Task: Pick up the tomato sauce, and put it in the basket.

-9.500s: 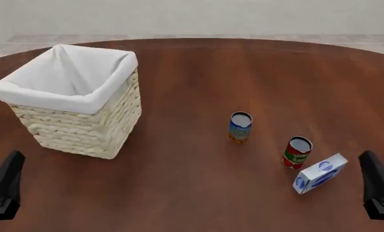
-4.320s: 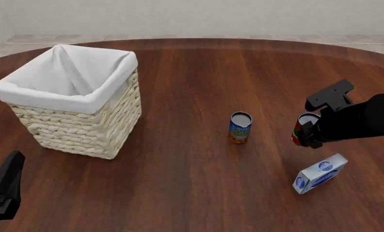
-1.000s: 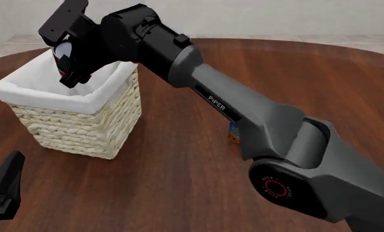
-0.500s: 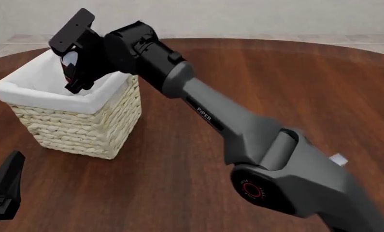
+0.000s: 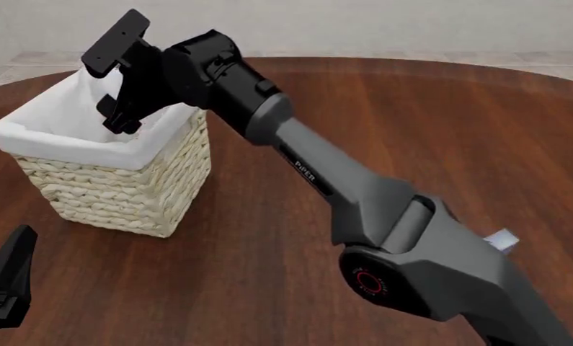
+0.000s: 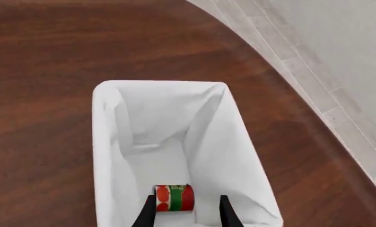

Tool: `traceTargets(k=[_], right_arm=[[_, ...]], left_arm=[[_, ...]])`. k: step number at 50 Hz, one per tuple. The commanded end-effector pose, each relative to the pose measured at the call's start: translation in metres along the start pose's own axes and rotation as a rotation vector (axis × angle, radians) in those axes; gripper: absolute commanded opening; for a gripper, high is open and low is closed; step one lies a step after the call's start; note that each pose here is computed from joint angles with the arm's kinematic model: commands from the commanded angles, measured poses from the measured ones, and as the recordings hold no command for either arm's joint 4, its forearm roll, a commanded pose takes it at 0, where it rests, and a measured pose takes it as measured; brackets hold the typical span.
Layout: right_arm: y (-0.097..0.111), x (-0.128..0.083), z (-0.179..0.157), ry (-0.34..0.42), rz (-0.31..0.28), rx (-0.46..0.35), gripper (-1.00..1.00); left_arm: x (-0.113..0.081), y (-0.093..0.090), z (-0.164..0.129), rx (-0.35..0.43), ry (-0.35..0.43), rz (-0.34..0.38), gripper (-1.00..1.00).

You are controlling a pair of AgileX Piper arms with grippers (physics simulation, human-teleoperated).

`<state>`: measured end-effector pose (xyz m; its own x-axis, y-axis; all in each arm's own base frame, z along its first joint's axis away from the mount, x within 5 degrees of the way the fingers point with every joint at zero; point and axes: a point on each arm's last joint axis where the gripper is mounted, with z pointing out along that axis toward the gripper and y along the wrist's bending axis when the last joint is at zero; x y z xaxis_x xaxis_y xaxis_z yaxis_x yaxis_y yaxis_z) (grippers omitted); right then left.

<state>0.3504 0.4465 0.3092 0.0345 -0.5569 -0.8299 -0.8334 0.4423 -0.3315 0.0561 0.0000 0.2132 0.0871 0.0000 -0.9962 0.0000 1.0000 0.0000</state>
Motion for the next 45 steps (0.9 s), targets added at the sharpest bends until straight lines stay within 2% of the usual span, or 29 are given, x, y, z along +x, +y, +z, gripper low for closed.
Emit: traceTargets(k=[1, 22, 45], right_arm=[[-0.003, -0.005, -0.006, -0.013, -0.001, 0.006, 1.00], [-0.008, -0.036, -0.043, -0.064, -0.040, 0.017, 1.00], [0.001, -0.043, -0.091, -0.128, -0.049, 0.020, 1.00]], left_arm=[[0.000, 0.000, 0.000, 0.000, 0.000, 0.000, 1.00], [0.000, 0.000, 0.000, 0.000, 0.000, 0.000, 1.00], [0.000, 0.000, 0.000, 0.000, 0.000, 0.000, 1.00]])
